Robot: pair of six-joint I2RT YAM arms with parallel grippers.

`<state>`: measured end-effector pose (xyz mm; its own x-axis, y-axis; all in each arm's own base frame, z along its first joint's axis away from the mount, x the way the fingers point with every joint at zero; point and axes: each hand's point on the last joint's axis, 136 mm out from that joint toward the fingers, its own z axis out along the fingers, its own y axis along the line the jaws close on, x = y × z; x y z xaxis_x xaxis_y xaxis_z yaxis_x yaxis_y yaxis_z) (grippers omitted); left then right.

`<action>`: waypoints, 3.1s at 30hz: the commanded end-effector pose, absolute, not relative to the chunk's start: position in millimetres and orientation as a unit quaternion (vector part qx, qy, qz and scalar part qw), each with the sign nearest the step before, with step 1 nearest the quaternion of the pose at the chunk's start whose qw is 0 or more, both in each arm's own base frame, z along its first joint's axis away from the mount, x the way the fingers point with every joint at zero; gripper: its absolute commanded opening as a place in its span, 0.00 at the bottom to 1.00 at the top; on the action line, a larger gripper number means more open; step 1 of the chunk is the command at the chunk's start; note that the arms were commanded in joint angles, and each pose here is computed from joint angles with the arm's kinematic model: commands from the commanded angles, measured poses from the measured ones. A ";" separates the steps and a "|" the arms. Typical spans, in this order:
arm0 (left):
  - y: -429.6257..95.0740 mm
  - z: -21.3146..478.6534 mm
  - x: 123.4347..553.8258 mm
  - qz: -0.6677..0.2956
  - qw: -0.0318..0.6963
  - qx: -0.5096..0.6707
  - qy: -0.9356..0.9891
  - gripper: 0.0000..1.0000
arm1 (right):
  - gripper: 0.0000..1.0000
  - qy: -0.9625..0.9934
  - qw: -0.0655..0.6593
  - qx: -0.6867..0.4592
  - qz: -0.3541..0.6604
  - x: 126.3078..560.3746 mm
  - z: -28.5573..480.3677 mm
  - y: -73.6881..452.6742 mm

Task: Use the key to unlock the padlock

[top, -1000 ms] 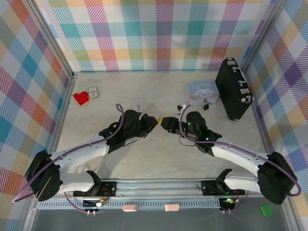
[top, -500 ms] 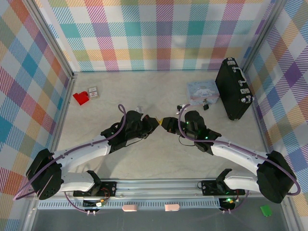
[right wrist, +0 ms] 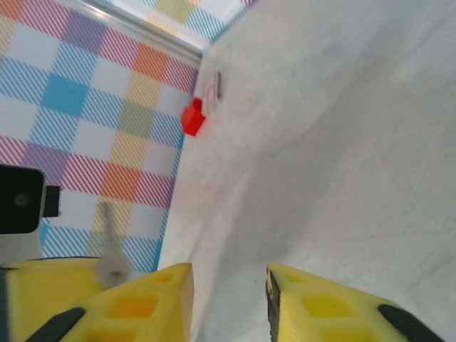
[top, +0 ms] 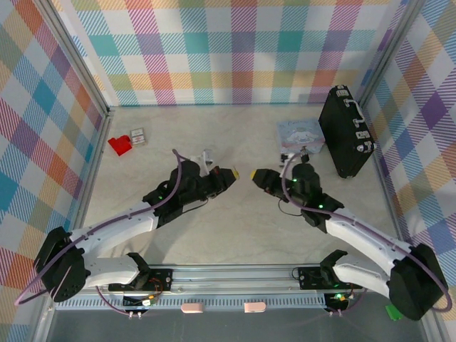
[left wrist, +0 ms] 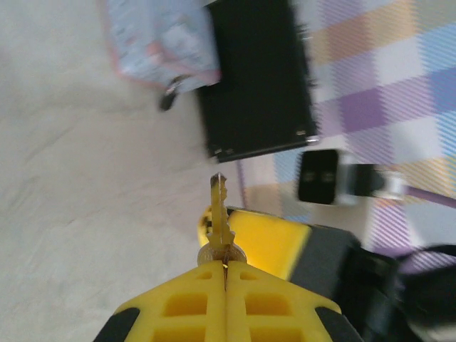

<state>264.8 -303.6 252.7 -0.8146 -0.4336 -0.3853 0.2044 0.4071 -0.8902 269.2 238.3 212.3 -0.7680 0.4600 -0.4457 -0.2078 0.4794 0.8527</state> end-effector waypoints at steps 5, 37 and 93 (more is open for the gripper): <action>-307.2 307.6 252.7 -0.612 0.367 0.124 0.690 0.00 | 0.43 0.709 0.305 0.062 0.633 255.4 262.1 253.5; -321.2 287.8 256.8 -0.654 0.330 0.132 0.667 0.00 | 0.42 0.660 0.314 -0.030 0.682 247.9 312.5 282.1; -209.3 266.6 246.8 -0.327 0.341 0.057 0.880 0.55 | 0.00 0.669 0.456 -0.497 0.312 193.9 207.4 329.0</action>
